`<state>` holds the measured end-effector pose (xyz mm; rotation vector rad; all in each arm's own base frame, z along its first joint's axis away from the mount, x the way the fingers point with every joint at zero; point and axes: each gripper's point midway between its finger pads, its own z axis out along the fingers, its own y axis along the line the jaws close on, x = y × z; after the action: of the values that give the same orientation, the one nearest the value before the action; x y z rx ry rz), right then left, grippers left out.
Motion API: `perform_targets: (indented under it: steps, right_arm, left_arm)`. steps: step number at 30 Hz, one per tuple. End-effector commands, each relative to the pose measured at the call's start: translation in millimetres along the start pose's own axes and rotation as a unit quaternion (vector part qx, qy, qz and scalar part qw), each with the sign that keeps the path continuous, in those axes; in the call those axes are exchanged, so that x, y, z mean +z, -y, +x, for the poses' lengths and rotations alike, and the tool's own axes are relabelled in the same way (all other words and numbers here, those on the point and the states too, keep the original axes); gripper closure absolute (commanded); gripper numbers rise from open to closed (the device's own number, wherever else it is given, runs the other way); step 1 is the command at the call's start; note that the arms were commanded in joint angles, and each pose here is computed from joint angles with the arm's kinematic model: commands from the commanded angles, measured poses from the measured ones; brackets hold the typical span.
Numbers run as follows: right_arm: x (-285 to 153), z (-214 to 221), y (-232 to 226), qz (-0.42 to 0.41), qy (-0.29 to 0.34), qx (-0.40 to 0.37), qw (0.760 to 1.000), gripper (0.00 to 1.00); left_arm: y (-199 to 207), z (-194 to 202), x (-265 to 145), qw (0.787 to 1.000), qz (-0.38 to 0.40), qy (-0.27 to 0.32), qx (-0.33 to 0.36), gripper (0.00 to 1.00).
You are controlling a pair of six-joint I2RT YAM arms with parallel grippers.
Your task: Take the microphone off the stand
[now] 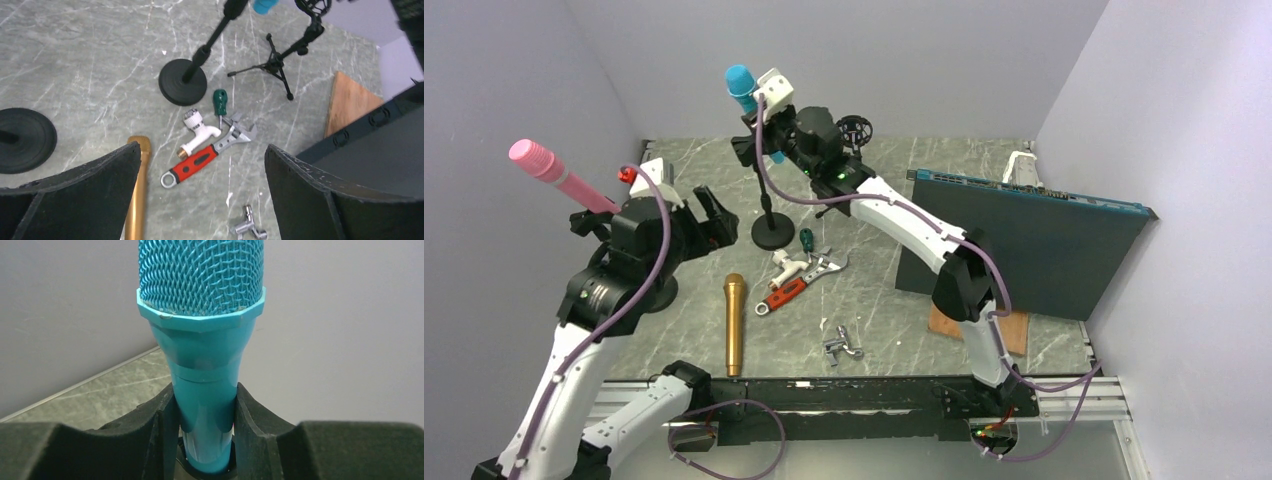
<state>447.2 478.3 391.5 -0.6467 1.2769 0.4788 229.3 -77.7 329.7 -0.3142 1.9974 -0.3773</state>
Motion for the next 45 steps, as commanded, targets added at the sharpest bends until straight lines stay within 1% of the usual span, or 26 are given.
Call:
perform_targets:
  steps: [1,5,8,13,16,18,20,24,27,29,33,36,39,41,44,45]
  right_arm:
    - [-19,-32,6,-0.061,-0.002,0.025,0.998,1.00]
    - [-30,-22,5,-0.092,-0.016,0.023,0.995,1.00]
    - [-37,-14,7,-0.098,-0.032,0.012,0.995,1.00]
    - [-37,-10,10,-0.123,-0.056,0.035,0.990,1.00]
    - [-35,-8,5,-0.132,-0.071,0.044,0.988,1.00]
    - [-33,-7,6,-0.129,-0.071,0.045,0.988,1.00]
    - [-34,-8,7,-0.126,-0.071,0.048,0.988,1.00]
    - [-36,-7,6,-0.128,-0.075,0.049,0.988,1.00]
    - [-38,-6,5,-0.130,-0.077,0.049,0.987,1.00]
    - [-39,-7,3,-0.137,-0.078,0.046,0.986,1.00]
    - [-38,-7,4,-0.139,-0.079,0.041,0.986,1.00]
    - [-39,-5,4,-0.137,-0.079,0.043,0.986,1.00]
    - [-39,-6,5,-0.132,-0.078,0.041,0.987,1.00]
    - [-39,-8,7,-0.130,-0.078,0.037,0.988,1.00]
    - [-39,-4,10,-0.128,-0.083,0.023,0.988,1.00]
    - [-40,-1,10,-0.128,-0.086,0.022,0.988,1.00]
  left_arm:
    - [2,-35,27,0.997,-0.005,0.074,-0.003,0.03]
    - [-1,-33,54,0.997,0.016,0.076,-0.004,0.02]
    - [10,-41,71,0.995,0.050,0.089,-0.010,0.01]
    - [28,-47,108,0.995,0.067,0.052,0.045,0.01]
    - [39,-56,123,0.988,0.096,0.084,0.089,0.01]
    - [36,-58,129,0.986,0.093,0.097,0.098,0.01]
    - [31,-59,136,0.987,0.078,0.098,0.105,0.00]
    - [49,-61,143,0.973,0.129,0.104,0.159,0.00]
    - [52,-58,154,0.967,0.148,0.085,0.191,0.01]
    - [58,-58,155,0.963,0.182,0.075,0.184,0.01]
    - [74,-68,153,0.951,0.230,0.086,0.187,0.01]
    - [81,-74,156,0.947,0.267,0.067,0.166,0.00]
    - [89,-78,154,0.934,0.317,0.081,0.146,0.01]
    - [96,-75,154,0.925,0.343,0.079,0.147,0.01]
    - [93,-71,162,0.929,0.340,0.060,0.131,0.01]
    - [95,-73,161,0.927,0.347,0.060,0.126,0.01]
